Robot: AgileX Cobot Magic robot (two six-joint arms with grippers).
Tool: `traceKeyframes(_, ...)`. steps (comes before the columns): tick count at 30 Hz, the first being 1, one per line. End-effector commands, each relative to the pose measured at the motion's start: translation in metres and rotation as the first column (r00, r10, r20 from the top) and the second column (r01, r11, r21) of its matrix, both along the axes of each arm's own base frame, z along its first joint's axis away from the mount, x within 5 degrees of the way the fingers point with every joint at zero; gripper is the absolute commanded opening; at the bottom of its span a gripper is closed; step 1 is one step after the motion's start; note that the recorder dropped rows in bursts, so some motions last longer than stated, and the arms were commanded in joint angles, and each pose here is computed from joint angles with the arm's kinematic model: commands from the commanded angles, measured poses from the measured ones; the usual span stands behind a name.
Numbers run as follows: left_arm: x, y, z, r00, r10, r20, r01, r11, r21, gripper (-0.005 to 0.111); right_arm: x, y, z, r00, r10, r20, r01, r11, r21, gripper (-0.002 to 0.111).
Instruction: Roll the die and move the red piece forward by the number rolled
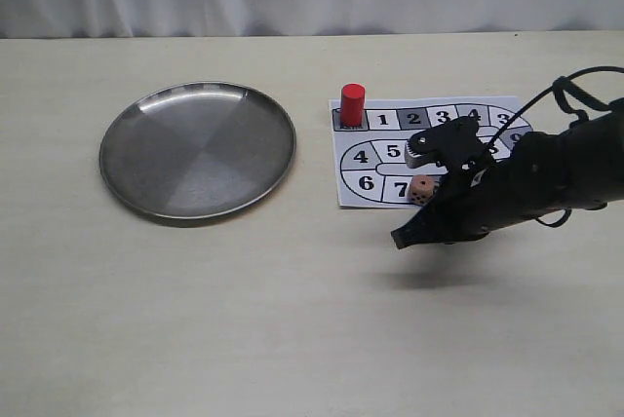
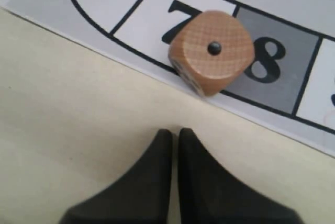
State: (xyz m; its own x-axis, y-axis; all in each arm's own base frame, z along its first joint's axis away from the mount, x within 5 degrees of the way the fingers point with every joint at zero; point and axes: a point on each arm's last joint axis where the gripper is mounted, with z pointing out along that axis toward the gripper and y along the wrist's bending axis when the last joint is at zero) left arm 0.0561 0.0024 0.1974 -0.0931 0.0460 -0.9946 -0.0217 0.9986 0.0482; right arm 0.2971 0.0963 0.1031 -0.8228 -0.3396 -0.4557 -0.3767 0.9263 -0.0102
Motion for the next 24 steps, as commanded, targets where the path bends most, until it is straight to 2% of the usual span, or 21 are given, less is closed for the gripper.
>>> traceKeyframes(1,0.000,0.000,0.000,1.000,-0.002,0.008,0.002,1.000,-0.006,0.000,-0.001,-0.001,-0.002,1.000,-0.013,-0.008,0.013,1.000,0.004,0.004)
traceKeyframes(13,0.000,0.000,0.000,1.000,-0.002,0.008,0.002,1.000,-0.006,0.000,-0.005,0.000,0.008,0.999,-0.029,-0.028,0.030,0.999,0.022,0.004)
traceKeyframes(24,0.000,0.000,0.000,1.000,-0.002,0.008,0.002,1.000,-0.006,0.000,-0.010,-0.002,0.075,0.985,-0.058,0.160,0.040,0.993,0.109,0.005)
